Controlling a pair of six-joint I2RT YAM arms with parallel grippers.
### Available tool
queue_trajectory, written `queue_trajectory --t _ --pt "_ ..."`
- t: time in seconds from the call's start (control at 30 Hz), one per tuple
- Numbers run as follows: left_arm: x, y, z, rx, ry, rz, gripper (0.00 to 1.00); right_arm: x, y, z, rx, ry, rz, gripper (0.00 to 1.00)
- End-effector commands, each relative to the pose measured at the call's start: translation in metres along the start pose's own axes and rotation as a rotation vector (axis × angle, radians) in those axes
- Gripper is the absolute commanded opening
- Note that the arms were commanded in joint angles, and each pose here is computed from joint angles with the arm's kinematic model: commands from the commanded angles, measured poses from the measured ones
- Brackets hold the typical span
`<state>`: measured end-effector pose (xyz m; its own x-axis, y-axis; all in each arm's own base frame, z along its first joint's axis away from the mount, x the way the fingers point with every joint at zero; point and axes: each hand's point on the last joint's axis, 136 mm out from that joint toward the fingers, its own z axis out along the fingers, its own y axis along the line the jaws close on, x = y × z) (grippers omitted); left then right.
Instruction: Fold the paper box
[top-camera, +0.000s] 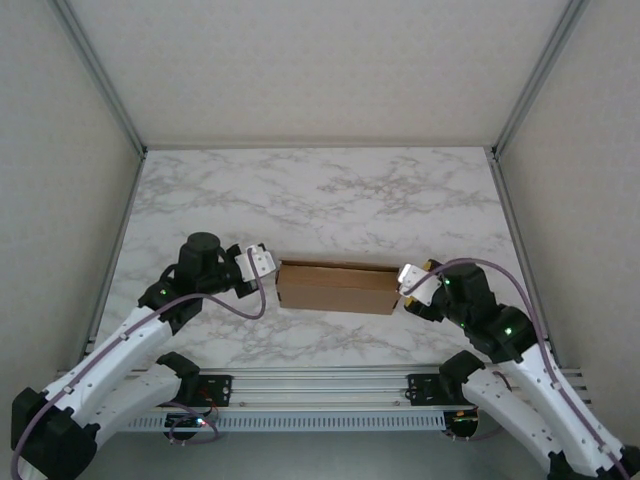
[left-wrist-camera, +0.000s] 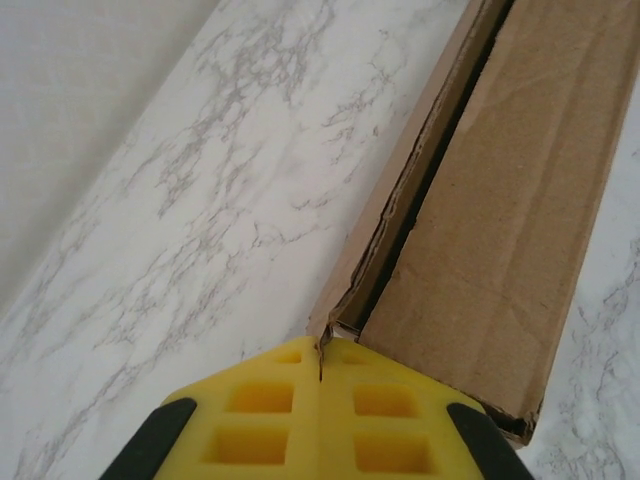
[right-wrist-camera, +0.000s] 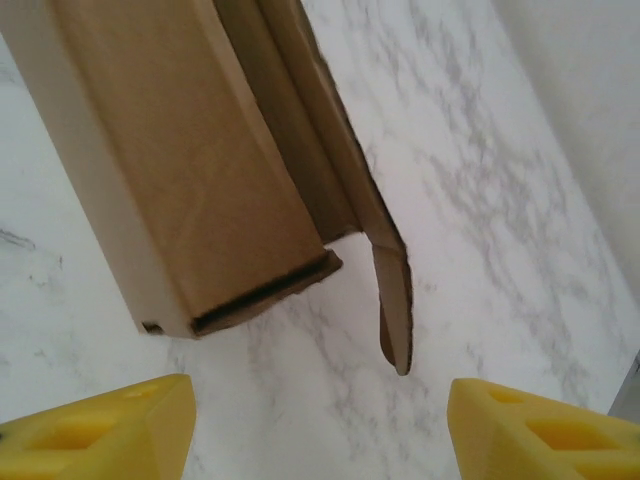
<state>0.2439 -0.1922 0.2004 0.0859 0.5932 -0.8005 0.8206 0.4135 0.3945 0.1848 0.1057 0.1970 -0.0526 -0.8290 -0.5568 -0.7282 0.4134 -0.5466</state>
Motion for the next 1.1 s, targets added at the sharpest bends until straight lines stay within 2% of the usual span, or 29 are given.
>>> queue_trajectory --t 0.0,0.13,0.33,0.7,0.87,0.97,1.07 --pt "0.004 -0.002 0.000 -0.014 0.016 0.025 0.04 -0.023 -0.002 -0.002 -0.013 -0.163 -0.137 0.68" --pt "0.002 -0.001 -0.002 -0.029 0.008 0.027 0.03 -0.023 -0.005 0.006 -0.080 -0.154 -0.100 0.66" --pt "0.001 -0.002 -0.006 -0.049 -0.010 0.032 0.03 -0.026 -0.023 0.014 -0.085 -0.146 -0.016 0.63" --pt "-0.007 0.000 -0.004 -0.035 -0.009 0.037 0.06 -0.024 -0.029 0.024 -0.113 -0.126 0.027 0.47" --pt "-0.009 0.000 -0.003 -0.016 0.000 0.030 0.05 -0.020 -0.031 0.028 -0.111 -0.098 0.013 0.36" --pt "-0.008 0.000 -0.003 -0.013 0.013 0.033 0.05 -0.018 -0.033 0.029 -0.099 -0.086 0.011 0.24" --pt "-0.011 0.001 -0.003 -0.012 -0.002 0.020 0.05 -0.022 -0.035 0.028 -0.100 -0.093 0.031 0.06"
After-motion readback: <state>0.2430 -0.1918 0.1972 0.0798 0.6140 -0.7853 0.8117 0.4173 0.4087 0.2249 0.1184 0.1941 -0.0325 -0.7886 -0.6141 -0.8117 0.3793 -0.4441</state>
